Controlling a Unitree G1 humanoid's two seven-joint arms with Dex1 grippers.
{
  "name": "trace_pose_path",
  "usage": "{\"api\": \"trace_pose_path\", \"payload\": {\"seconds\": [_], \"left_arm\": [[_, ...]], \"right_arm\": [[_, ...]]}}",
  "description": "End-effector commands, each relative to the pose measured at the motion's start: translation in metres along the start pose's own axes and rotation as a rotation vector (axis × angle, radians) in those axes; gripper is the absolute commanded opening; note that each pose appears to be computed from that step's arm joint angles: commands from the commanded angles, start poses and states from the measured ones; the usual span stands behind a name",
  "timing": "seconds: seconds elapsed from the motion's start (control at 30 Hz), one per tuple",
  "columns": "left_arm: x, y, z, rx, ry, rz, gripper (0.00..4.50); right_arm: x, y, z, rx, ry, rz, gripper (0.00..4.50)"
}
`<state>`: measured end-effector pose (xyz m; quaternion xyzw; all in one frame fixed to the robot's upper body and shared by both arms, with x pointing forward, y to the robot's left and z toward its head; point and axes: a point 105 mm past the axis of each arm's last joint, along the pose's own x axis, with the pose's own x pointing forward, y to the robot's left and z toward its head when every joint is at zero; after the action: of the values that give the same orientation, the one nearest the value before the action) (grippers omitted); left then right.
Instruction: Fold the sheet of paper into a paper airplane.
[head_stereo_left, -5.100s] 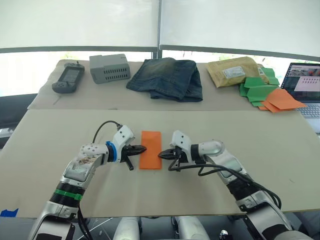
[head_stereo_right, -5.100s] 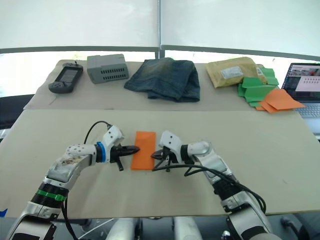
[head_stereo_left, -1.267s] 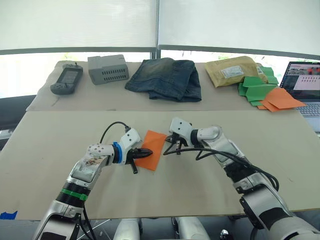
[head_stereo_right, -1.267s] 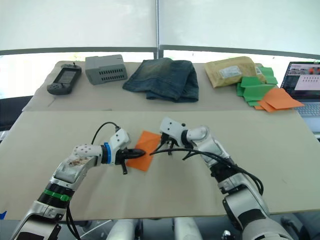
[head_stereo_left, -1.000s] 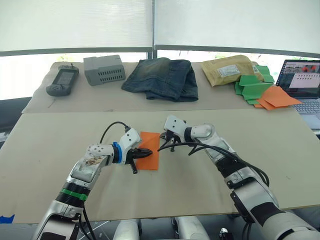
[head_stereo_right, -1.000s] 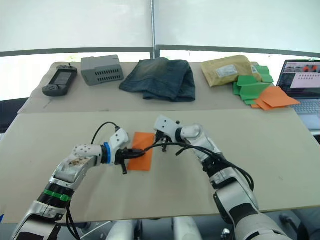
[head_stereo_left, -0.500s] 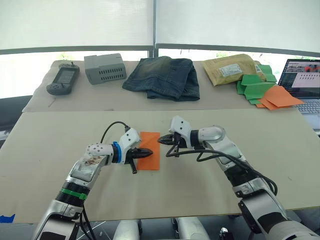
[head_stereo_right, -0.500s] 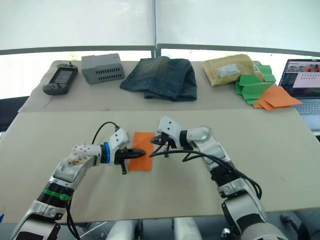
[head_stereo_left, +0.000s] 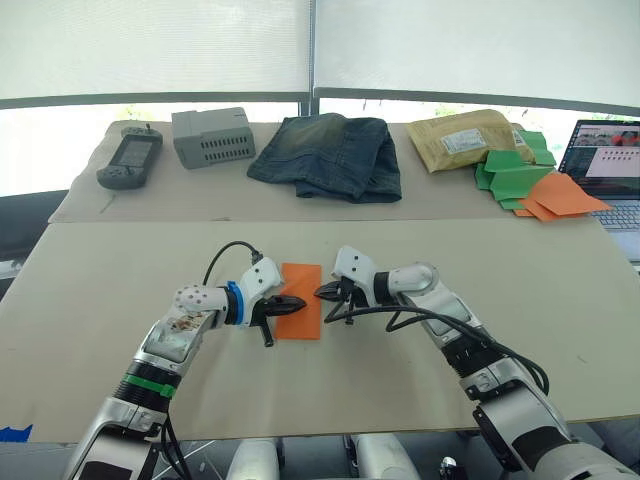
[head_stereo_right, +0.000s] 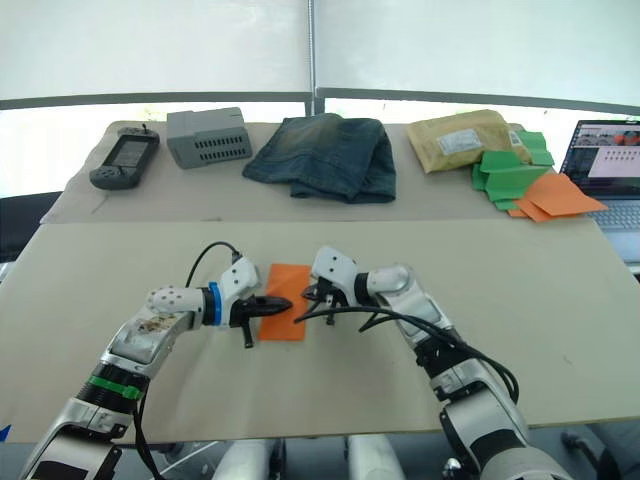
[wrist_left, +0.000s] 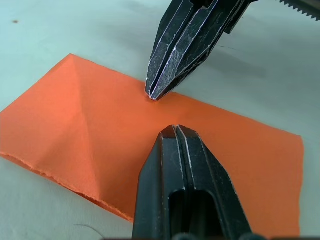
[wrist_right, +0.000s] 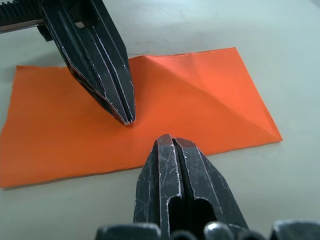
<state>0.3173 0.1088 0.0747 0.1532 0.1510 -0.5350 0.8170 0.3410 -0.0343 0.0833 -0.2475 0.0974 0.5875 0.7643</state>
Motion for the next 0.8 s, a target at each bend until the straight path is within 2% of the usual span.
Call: {"api": "trace_pose_path", "payload": {"seconds": [0.03, 0.23, 0.4, 0.6, 0.8], "left_arm": [[-0.003, 0.004, -0.012, 0.001, 0.065, 0.020, 0.00], [-0.001, -0.004, -0.016, -0.006, 0.077, -0.007, 0.00], [0.000, -0.008, -0.017, -0.014, 0.075, -0.012, 0.00], [0.000, -0.009, -0.017, -0.022, 0.071, -0.010, 0.00], [-0.003, -0.006, -0.016, -0.022, 0.073, -0.004, 0.00]], "right_arm": [[0.001, 0.024, -0.015, 0.000, 0.016, 0.094, 0.01], [0.001, 0.044, -0.016, 0.000, 0.002, 0.162, 0.01], [0.002, 0.050, -0.018, 0.015, -0.002, 0.160, 0.01], [-0.002, 0.031, -0.019, 0.010, 0.018, 0.067, 0.01], [-0.030, 0.016, -0.014, -0.023, 0.089, 0.043, 0.01]]}}
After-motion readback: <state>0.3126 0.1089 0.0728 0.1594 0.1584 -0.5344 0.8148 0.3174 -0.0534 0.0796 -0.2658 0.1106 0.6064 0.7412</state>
